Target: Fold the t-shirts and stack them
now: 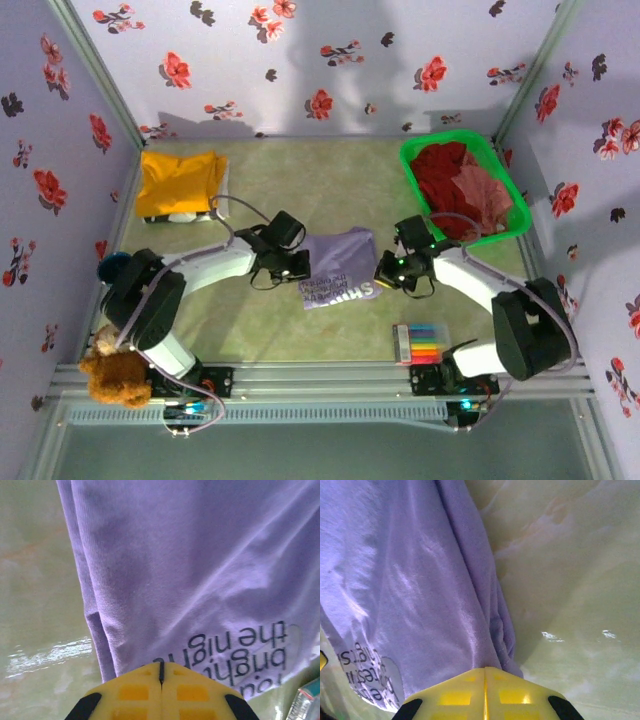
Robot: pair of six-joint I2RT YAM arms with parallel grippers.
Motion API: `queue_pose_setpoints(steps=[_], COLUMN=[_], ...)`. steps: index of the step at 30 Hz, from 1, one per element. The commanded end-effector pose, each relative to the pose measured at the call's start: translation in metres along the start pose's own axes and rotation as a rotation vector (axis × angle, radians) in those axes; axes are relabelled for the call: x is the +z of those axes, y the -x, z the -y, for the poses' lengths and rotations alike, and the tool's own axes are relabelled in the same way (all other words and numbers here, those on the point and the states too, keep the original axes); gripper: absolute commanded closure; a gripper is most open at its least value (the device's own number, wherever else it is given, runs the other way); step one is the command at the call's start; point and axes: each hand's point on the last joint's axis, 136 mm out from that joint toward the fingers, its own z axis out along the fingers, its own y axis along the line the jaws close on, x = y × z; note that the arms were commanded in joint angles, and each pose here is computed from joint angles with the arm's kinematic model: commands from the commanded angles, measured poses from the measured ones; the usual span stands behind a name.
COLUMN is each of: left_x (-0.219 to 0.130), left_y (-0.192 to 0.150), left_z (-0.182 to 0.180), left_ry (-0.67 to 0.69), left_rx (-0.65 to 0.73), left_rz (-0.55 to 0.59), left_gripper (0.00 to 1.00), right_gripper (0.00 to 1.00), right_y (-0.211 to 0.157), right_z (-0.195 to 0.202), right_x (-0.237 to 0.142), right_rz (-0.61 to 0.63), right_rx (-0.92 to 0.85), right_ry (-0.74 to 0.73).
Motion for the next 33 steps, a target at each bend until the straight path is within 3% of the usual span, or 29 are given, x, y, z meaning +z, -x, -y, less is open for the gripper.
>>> queue_pose_setpoints(steps=[1, 6, 10, 11, 14, 17, 25, 33], left_x=[0.015, 0.016, 0.001, -0.01, -0.049, -0.068, -0.037, 0.004], left_y=[-0.012, -0.016, -0.01, -0.006, 0.01, 0.019, 0.025, 0.026], left_z=[-0.024, -0.041, -0.028, -0.015, 0.013, 0.007, -0.022, -0.011], left_ry=[0.104, 0.19, 0.175, 0.139, 0.09, 0.145, 0.288, 0.248], left_rx=[-0.036, -0.013, 0.025, 0.034, 0.067, 0.074, 0.068, 0.07], left_rz=[-0.042, -0.065, -0.06, -0.047, 0.012, 0.021, -0.05, -0.073], left_gripper=[1.0, 1.0, 1.0, 0.95, 0.64, 0.51, 0.33, 0.31], right_gripper=[0.9, 0.92, 0.89, 0.87, 0.76, 0.63, 0.56, 0.56], right_y=[-0.007, -0.013, -0.008, -0.006, 0.001, 0.004, 0.009, 0.008], right_z=[0.022, 0.053, 0.038, 0.031, 0.018, 0.01, 0.004, 0.009], right_x=[0.014, 0.022, 0.003, -0.006, -0.032, -0.049, -0.063, -0.07], right_rz=[-0.036, -0.071, -0.033, -0.014, 0.046, 0.076, 0.097, 0.093], right_rx=[0.042, 0.057, 0.02, 0.006, -0.027, -0.045, -0.053, -0.059], right_ry=[-0.086, -0.245, -0.209, -0.195, -0.175, -0.157, -0.137, -0.142])
